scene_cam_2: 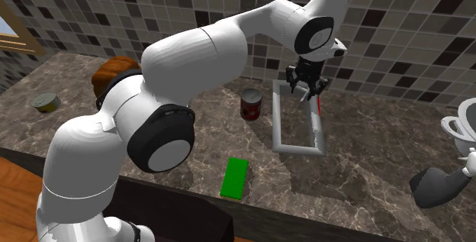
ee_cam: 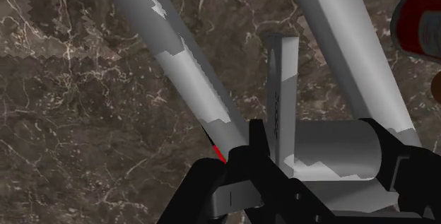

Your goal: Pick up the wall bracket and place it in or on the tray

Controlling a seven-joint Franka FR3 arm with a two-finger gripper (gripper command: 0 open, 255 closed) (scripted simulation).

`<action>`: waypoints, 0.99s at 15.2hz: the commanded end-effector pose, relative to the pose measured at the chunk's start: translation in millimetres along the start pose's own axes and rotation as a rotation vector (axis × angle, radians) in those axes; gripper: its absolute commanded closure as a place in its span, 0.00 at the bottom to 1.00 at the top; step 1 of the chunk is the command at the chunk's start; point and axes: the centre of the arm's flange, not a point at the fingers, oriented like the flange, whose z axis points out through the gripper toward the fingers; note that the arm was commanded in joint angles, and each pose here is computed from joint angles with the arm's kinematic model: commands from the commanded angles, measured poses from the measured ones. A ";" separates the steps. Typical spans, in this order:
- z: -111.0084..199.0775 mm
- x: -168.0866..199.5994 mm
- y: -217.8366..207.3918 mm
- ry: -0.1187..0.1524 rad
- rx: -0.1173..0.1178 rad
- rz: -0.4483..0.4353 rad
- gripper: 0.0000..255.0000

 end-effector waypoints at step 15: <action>68.0 0.2 1.4 0.000 0.000 -0.001 1.00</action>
